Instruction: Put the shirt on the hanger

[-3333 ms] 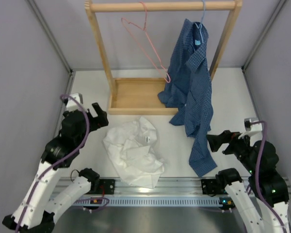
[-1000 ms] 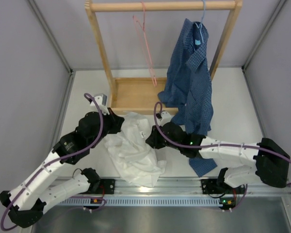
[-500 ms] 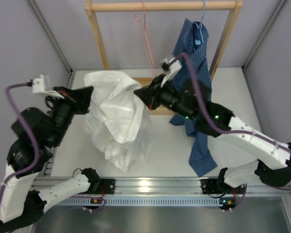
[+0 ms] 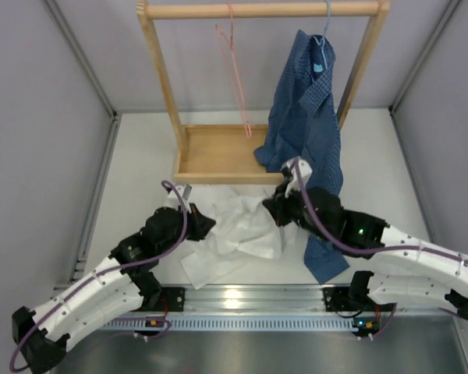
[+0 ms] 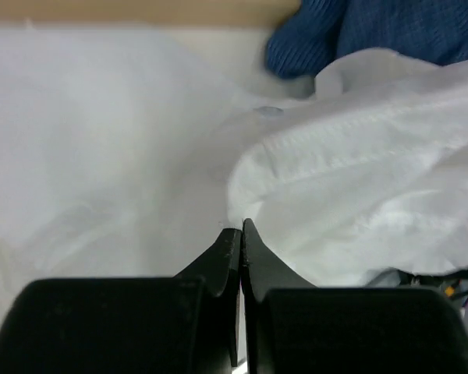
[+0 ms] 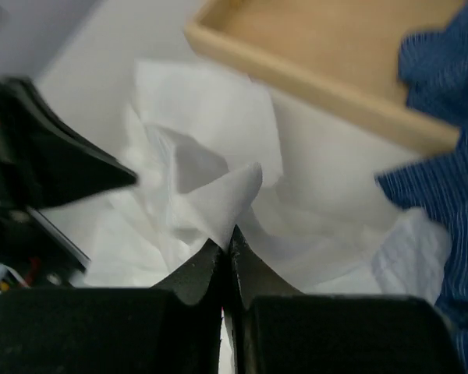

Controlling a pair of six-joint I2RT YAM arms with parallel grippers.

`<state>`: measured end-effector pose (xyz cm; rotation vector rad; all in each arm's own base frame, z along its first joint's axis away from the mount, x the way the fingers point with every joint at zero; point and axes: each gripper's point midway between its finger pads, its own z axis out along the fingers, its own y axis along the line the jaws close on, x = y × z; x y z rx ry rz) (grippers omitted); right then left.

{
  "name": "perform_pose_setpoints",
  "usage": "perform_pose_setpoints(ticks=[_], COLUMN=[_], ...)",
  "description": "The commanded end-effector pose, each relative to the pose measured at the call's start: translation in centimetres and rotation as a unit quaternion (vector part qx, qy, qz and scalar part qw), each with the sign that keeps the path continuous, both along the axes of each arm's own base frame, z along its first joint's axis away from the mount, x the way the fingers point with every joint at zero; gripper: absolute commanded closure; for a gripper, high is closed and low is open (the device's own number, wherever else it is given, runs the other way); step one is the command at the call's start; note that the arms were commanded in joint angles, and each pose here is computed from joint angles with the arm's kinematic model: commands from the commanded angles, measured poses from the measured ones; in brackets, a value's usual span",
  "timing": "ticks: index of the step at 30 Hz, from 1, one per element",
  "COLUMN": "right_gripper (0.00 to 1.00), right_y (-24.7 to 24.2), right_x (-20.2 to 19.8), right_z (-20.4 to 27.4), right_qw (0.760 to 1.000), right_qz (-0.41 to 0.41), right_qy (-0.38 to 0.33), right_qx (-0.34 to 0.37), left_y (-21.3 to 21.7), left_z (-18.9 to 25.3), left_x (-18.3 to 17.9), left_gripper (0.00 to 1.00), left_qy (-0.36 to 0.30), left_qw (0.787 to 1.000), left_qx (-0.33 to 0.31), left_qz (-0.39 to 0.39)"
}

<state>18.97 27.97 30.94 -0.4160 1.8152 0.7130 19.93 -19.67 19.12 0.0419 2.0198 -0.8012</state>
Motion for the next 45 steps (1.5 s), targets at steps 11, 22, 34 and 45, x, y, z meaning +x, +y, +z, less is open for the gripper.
perform_pose_setpoints(ticks=[11, 22, 34, 45], right_gripper=[1.0, 0.96, 0.98, 0.98], right_y=[-3.5, -5.1, -4.8, -4.3], right_x=[-2.1, -3.7, -4.5, -4.3], right_z=[-9.7, -7.4, -7.3, -5.1], right_qw=[0.997, 0.998, 0.998, 0.997], right_qz=[-0.029, 0.022, 0.06, 0.067], right_qy=[0.07, 0.002, -0.007, -0.029], right_qx=[-0.002, 0.054, 0.024, 0.023], left_y=[-3.4, -0.3, -8.2, -8.6], left_z=[3.8, 0.2, 5.5, 5.0], left_x=[-6.7, -0.7, -2.4, -2.2], left_gripper=[0.36, 0.02, 0.24, 0.82], left_qy=[-0.093, -0.002, -0.097, -0.092], left_qw=[0.964, 0.999, 0.959, 0.958], left_qx=[-0.144, 0.015, -0.038, -0.029], left_qz=[-0.201, -0.028, -0.263, -0.27])
